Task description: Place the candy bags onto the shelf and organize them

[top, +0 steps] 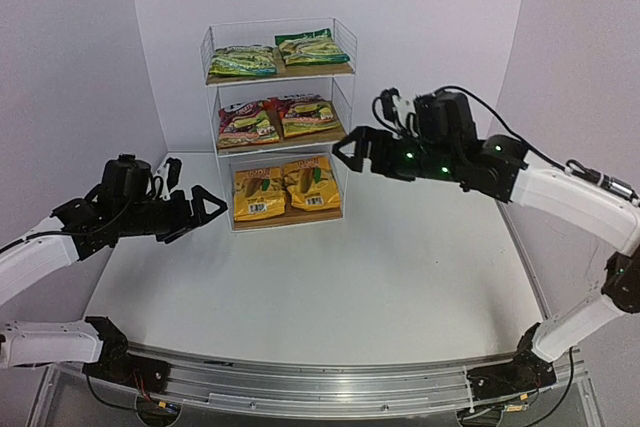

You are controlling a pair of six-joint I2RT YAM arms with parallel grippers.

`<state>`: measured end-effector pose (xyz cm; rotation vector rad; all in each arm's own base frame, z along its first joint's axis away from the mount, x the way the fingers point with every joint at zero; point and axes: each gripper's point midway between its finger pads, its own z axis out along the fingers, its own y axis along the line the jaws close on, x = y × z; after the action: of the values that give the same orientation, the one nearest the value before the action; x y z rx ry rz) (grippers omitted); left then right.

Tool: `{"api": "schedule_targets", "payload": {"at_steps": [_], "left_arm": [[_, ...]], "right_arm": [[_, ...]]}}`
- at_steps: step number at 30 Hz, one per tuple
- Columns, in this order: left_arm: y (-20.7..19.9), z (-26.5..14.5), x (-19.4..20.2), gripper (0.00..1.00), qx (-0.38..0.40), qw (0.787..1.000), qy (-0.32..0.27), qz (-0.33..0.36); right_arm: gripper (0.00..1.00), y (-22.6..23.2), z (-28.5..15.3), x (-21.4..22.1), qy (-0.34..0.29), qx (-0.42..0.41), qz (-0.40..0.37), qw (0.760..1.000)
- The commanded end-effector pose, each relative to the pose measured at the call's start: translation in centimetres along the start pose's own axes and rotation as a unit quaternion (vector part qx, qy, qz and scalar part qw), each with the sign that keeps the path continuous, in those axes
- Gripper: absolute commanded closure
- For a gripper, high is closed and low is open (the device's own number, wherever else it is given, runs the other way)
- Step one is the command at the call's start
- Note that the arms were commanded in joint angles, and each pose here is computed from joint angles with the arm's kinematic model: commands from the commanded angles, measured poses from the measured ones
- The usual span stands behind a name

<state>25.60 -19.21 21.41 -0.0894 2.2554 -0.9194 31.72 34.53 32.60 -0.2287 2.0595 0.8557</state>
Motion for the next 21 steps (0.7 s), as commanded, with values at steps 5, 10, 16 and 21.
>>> {"api": "schedule_targets", "payload": {"at_steps": [5, 10, 16, 21], "left_arm": [[10.6, 0.1, -5.3, 0.00, -0.130, 0.985, -0.073, -0.084], [17.2, -1.2, -6.6, 0.00, -0.164, 0.968, -0.114, -0.151], [18.7, -4.3, -8.0, 0.00, -0.214, 0.948, -0.186, -0.148], [18.5, -4.9, -7.9, 0.00, -0.207, 0.944, -0.207, -0.150]], "right_arm": [[0.02, -26.3, -9.0, 5.7, -0.020, 0.304, 0.162, 0.938], [0.02, -33.7, -14.8, 7.8, -0.050, 0.433, 0.166, 0.884], [0.02, -36.0, -18.7, 8.0, -0.069, 0.534, 0.099, 0.837], [0.04, -36.8, -19.7, 8.6, -0.070, 0.563, 0.079, 0.820]]}}
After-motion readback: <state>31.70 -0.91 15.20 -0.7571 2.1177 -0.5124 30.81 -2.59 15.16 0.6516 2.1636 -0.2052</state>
